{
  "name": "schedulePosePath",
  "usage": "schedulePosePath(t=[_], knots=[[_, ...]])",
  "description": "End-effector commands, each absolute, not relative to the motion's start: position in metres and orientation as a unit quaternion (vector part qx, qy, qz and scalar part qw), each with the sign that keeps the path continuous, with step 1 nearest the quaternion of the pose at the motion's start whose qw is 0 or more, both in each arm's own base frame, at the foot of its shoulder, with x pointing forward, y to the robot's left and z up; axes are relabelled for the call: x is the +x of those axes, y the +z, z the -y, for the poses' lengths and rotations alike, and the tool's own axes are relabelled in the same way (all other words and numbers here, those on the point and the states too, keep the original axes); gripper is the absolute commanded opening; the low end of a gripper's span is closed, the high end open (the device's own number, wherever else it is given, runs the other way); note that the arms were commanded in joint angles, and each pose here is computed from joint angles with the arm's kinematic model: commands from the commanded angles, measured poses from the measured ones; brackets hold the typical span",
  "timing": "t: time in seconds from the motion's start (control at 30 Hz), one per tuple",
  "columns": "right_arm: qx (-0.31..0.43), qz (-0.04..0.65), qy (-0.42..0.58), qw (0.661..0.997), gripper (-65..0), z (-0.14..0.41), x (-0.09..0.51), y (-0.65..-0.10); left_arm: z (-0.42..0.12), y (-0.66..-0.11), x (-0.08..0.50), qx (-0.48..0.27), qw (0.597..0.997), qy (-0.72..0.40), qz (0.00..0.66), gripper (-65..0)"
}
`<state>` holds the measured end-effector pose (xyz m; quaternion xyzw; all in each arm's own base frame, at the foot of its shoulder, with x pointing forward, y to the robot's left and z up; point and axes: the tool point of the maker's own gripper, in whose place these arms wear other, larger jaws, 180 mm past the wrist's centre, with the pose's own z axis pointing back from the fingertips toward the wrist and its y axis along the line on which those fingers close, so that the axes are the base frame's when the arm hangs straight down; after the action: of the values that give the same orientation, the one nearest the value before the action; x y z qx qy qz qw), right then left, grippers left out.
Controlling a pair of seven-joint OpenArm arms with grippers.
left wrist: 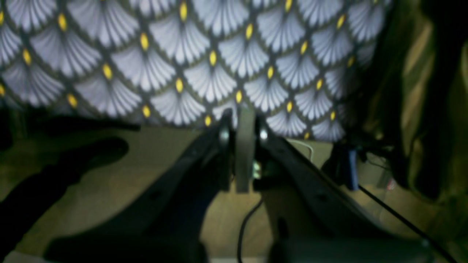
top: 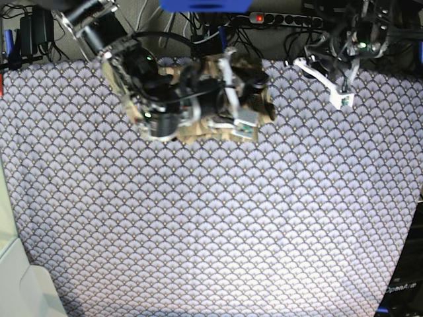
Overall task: Fold the T-shirt properly
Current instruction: 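Grasp both sides of the folded bundle with both grippers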
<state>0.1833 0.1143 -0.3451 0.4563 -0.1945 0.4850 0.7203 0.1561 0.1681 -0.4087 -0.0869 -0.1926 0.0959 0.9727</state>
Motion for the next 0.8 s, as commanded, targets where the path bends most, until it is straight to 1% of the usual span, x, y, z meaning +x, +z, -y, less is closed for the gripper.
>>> schedulePosePath(t=[0.0, 0.2, 0.43, 0.63, 0.77], knots=[[0.469, 0.221, 0.482, 0.706, -55.5, -0.122, 0.196, -0.329, -0.168, -0.406, 0.154, -0.088, 0.973, 0.092, 0.192, -62.5], [0.450, 0.219, 0.471, 0.726, -55.4, -0.115, 0.232, -0.340, -0.169, -0.406, 0.153, -0.087, 0.973, 0.092, 0.192, -62.5], [0.423, 0.214, 0.426, 0.771, -55.4, -0.081, 0.273, -0.368, -0.168, -0.404, 0.157, -0.089, 0.972, 0.092, 0.196, -62.5], [0.407, 0.202, 0.386, 0.803, -55.4, -0.053, 0.291, -0.393, -0.168, -0.403, 0.161, -0.090, 0.971, 0.092, 0.200, -62.5], [0.405, 0.193, 0.372, 0.812, -55.4, -0.047, 0.291, -0.403, -0.167, -0.401, 0.167, -0.092, 0.970, 0.092, 0.207, -62.5]])
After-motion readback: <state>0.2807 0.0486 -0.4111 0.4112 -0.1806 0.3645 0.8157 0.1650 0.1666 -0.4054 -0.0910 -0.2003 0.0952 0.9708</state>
